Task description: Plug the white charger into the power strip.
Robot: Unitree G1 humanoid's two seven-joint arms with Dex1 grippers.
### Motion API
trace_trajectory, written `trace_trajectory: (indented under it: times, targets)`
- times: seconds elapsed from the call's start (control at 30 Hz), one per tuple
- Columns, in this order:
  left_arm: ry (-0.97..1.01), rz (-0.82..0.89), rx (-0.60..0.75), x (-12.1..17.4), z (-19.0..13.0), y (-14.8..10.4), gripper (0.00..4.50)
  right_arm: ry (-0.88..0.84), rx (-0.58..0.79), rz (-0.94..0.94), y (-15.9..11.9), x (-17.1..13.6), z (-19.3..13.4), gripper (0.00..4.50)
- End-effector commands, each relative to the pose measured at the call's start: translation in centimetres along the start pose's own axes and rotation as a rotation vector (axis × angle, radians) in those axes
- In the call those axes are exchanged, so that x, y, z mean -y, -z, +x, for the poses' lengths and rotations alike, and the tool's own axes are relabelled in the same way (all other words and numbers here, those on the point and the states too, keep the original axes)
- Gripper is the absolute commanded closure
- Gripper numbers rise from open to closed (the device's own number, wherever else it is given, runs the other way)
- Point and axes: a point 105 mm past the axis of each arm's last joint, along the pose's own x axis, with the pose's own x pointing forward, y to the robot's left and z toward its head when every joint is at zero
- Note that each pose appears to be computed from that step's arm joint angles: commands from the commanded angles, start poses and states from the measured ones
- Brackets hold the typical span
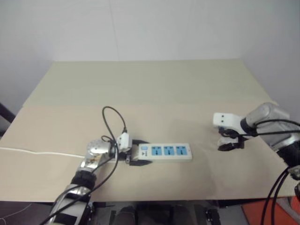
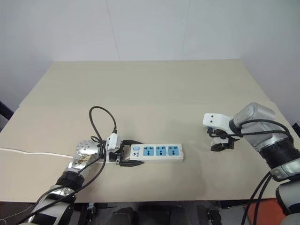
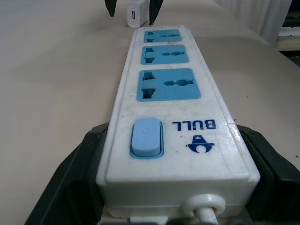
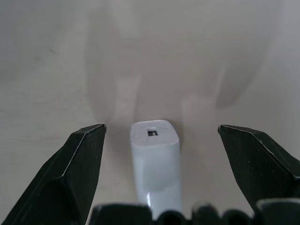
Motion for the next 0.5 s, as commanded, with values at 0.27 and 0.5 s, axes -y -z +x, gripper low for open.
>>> trace_trajectory:
  times: [0.27,0.5]
  targets:
    - [0.037,-0.055,-0.060,1.28,0.20,1.41,1.16,0.014,-0.064,-0.030,0.87,1.49,-0.02,0.00]
    - [0.030,-0.058,-0.064,1.30,0.07,1.39,1.16,-0.024,-0.076,-0.056,0.88,0.87,0.44,1.46]
